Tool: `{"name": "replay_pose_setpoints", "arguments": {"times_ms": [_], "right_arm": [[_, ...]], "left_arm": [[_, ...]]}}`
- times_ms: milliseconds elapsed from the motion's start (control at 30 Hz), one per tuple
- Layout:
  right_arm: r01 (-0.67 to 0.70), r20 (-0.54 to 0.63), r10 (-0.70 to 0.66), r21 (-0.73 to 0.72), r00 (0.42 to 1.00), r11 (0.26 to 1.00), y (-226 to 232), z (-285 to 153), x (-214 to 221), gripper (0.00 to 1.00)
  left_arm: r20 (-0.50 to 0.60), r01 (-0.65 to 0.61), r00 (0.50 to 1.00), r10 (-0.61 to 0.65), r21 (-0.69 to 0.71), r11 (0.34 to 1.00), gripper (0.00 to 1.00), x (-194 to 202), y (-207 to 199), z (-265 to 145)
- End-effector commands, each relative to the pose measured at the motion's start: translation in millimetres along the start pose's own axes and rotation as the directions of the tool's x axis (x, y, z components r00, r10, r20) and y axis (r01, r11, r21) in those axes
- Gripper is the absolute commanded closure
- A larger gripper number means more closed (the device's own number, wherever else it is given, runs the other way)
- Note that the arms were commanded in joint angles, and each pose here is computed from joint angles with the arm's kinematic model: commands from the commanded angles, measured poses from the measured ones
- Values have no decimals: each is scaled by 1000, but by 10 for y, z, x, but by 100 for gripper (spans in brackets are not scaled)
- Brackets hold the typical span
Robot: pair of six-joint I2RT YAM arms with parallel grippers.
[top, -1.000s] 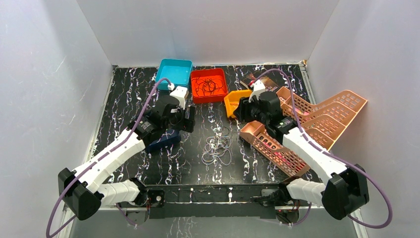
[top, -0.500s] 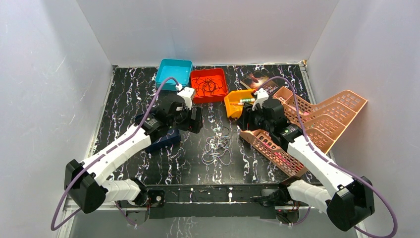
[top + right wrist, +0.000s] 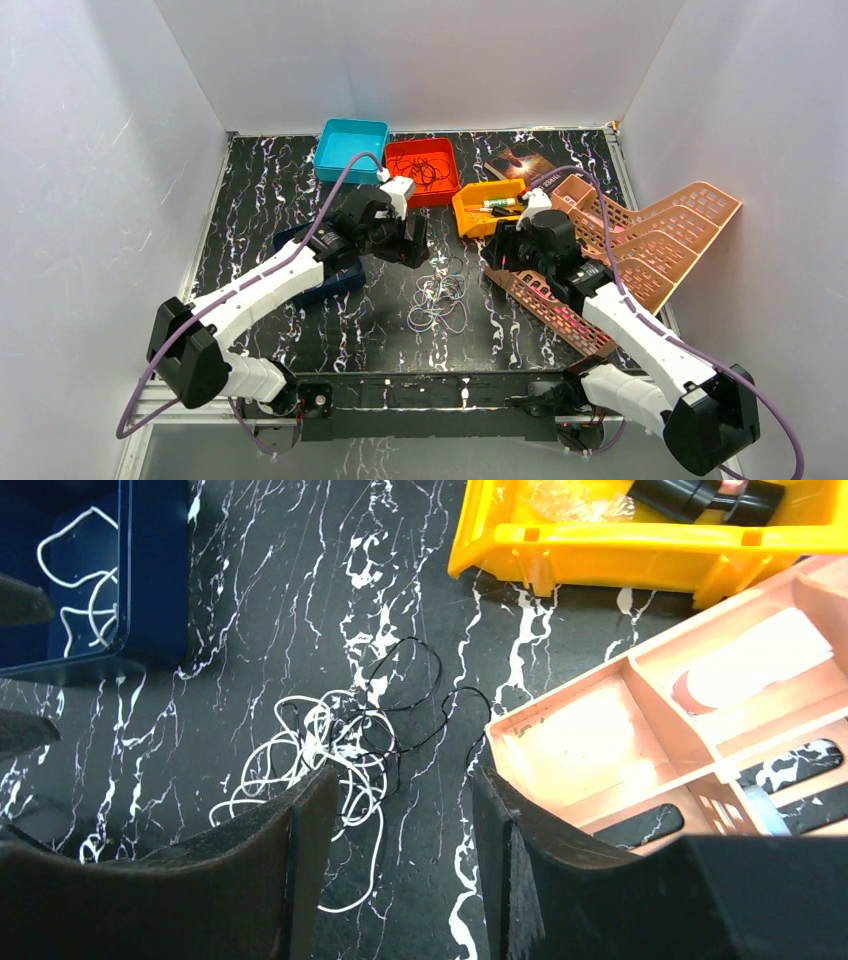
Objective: Untangle the cables
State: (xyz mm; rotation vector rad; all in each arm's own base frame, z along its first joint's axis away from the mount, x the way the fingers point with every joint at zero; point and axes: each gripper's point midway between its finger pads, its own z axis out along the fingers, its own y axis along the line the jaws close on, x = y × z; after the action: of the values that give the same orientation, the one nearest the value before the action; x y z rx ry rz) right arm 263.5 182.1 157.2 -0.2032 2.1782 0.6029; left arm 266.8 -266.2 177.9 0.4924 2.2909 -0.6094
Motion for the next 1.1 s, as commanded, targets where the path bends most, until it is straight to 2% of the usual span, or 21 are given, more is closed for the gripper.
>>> {"name": "replay_pose_setpoints", "arguments": {"times_ms": [0, 300, 600, 900, 1067], "right_arm": [[-37, 90, 34, 34, 995, 999, -37, -91, -175, 39], [-18, 48, 18, -3, 999, 1000, 16, -83, -85, 40], [16, -3, -17, -103, 1000, 995, 166, -68, 32, 43], [56, -108, -86, -252, 991, 966, 371, 52, 281, 39], [78, -171, -134, -298, 976, 951, 539, 213, 486, 37]], "left_arm": [[38, -23, 999, 19, 90, 996, 16, -163, -326, -10], [9, -40, 999, 39, 122, 992, 16, -25, -541, 205], [-51, -98, 993, 108, 163, 982, 24, 156, -631, 415], [-66, -123, 990, 125, 31, 992, 24, 298, -327, 343], [-16, -109, 994, 108, -37, 993, 23, 249, -197, 200]]}}
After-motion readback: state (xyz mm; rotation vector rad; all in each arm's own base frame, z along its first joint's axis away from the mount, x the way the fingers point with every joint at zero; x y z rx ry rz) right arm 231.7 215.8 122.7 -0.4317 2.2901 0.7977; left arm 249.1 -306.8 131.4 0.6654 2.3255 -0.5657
